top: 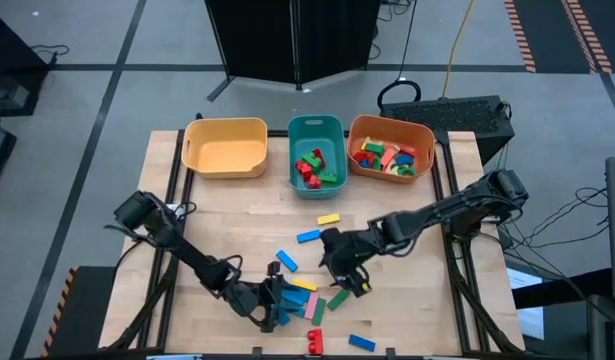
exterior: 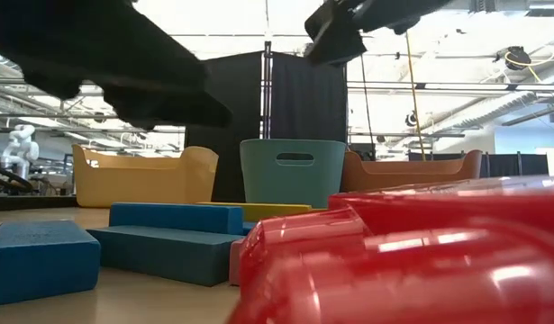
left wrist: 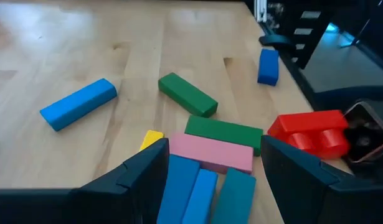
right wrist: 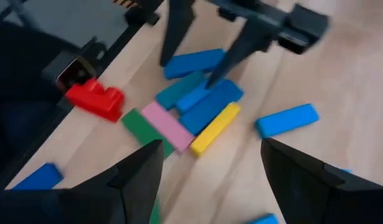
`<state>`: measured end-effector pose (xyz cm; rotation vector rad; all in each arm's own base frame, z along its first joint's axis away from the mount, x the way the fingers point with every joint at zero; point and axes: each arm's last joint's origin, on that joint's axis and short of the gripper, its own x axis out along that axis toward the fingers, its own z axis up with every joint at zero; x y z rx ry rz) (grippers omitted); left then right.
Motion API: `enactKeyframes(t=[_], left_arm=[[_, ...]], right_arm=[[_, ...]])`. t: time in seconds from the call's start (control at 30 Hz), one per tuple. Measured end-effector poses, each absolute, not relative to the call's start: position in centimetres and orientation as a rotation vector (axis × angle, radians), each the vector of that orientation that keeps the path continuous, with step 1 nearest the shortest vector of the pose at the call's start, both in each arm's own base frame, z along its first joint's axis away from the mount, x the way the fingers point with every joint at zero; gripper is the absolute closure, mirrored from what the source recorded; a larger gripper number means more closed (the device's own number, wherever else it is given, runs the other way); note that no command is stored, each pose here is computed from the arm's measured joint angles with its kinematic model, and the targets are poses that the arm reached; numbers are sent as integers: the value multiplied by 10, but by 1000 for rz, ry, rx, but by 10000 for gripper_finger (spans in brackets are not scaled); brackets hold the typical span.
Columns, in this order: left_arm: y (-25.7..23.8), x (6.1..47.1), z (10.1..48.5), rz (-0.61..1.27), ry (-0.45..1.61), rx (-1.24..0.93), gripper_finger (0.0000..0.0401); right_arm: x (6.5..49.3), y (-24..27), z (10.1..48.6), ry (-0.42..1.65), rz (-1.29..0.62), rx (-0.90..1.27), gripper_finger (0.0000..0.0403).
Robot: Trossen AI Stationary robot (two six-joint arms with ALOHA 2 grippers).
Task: Sort blocks by size
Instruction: Put the red 2 stud game piece into the blue bin
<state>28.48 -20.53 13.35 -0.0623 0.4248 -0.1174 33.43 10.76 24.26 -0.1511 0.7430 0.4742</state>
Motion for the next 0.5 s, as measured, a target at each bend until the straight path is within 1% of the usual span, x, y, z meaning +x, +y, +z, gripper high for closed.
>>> enactKeyframes(t=[0.1,0.23,0.37,0.5], left_arm=[[-210,293,127,-130,434,-22,160],[-219,303,117,-213,464,26,160],[-226,310,119,-252,455,14,160],[-239,312,128,-286,426,-6,160]], right_arm=[[329,117,237,753,506,-172,147],[325,130,235,722,544,-186,147],[319,141,232,742,559,-159,147],[314,150,227,739,499,-122,147]])
